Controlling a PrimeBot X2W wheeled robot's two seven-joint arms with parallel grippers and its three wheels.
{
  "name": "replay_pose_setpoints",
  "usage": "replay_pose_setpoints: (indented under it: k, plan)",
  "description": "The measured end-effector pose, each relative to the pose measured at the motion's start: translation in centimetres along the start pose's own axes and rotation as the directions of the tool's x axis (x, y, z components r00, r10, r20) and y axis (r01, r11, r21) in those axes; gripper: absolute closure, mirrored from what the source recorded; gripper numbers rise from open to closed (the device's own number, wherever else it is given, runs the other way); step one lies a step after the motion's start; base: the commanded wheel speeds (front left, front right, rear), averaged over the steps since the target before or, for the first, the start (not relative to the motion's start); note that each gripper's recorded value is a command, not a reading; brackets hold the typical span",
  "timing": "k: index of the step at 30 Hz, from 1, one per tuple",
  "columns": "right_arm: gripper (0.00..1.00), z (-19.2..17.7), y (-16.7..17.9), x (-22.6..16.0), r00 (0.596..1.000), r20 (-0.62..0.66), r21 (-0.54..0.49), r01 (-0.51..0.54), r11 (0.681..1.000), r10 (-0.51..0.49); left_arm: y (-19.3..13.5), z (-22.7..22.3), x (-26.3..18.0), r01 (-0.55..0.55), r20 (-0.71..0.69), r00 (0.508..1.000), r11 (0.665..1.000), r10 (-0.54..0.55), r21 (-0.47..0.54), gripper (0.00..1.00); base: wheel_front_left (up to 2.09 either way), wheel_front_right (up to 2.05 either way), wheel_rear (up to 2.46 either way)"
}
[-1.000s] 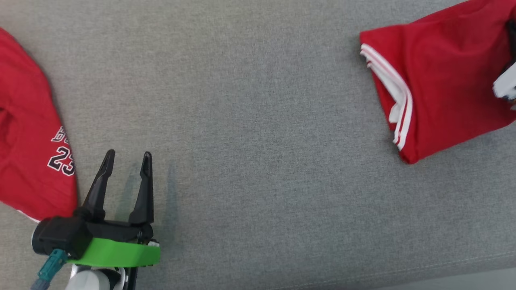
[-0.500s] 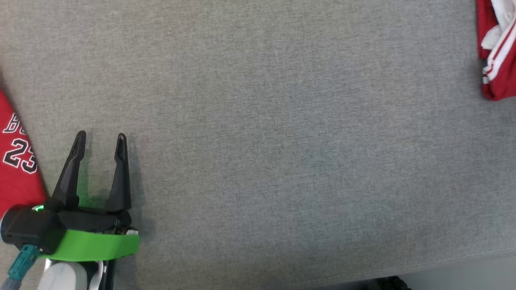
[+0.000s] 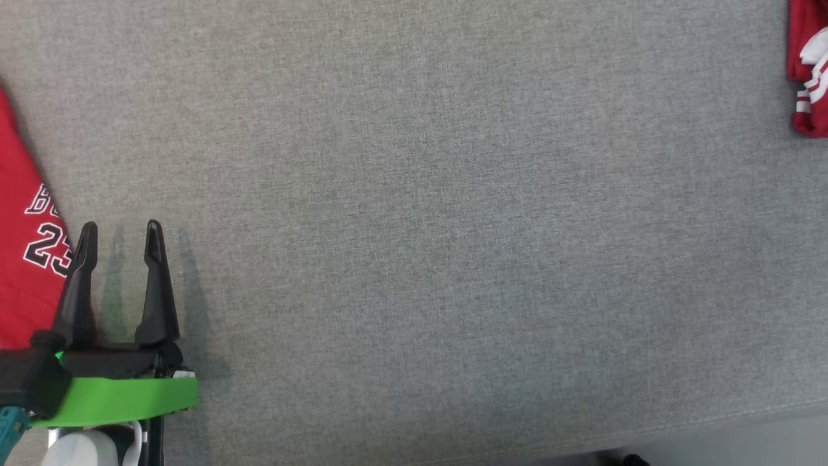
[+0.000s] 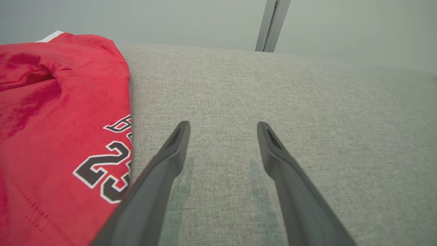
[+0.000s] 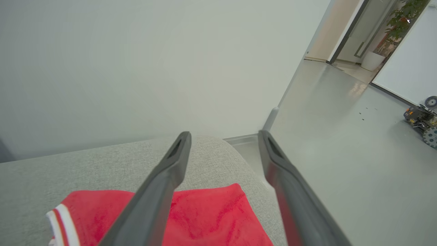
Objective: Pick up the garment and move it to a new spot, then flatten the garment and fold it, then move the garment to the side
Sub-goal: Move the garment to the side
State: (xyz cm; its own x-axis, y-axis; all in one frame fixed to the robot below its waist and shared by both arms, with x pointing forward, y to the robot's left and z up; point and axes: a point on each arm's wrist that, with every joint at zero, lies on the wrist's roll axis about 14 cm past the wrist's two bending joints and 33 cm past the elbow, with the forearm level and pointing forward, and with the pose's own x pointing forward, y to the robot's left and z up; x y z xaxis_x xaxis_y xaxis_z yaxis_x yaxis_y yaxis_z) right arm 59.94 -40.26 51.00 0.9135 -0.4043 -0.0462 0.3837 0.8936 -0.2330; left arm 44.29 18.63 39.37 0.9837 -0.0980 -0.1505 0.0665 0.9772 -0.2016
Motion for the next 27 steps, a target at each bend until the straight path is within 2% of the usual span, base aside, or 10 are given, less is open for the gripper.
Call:
replay_pose_setpoints:
  k: [3,8,14,16,21,23,27]
  plan:
    - [0.00,1.9,1.5,-1.1,0.995,0.087,0.008,-0.046,0.999,0.045,0.0,0.6,-0.3,-0.014,0.016,1.000,1.000,0.014,-0.013,0.00,0.00,0.00,0.00]
    - [0.00,3.3,4.1,-5.2,0.973,0.182,0.000,-0.141,0.990,0.139,-0.6,1.8,-1.7,-0.030,0.040,0.999,0.999,0.031,-0.043,0.00,0.00,0.00,0.00]
    - [0.00,1.8,6.2,-11.9,0.953,0.191,0.009,-0.239,0.971,0.233,-0.9,4.1,-4.2,-0.057,0.096,0.993,0.996,0.063,-0.069,0.00,0.00,0.00,0.00]
    - [0.00,1.2,6.6,-14.3,0.951,0.192,0.043,-0.256,0.966,0.244,-0.6,4.7,-5.4,-0.071,0.112,0.991,0.995,0.078,-0.069,0.00,0.00,0.00,0.00]
    - [0.00,0.0,9.0,-20.5,0.925,0.178,0.063,-0.352,0.934,0.336,-0.2,6.0,-8.5,-0.101,0.145,0.983,0.993,0.109,-0.059,0.00,0.00,0.00,0.00]
    - [0.00,-0.1,9.0,-22.3,0.924,0.181,0.105,-0.358,0.928,0.336,-0.1,6.5,-9.6,-0.107,0.159,0.981,0.993,0.115,-0.053,0.00,0.00,0.00,0.00]
    - [0.00,0.3,10.6,-26.0,0.895,0.201,0.138,-0.429,0.893,0.399,0.7,7.5,-11.8,-0.138,0.195,0.970,0.989,0.144,-0.047,0.00,0.00,0.00,0.00]
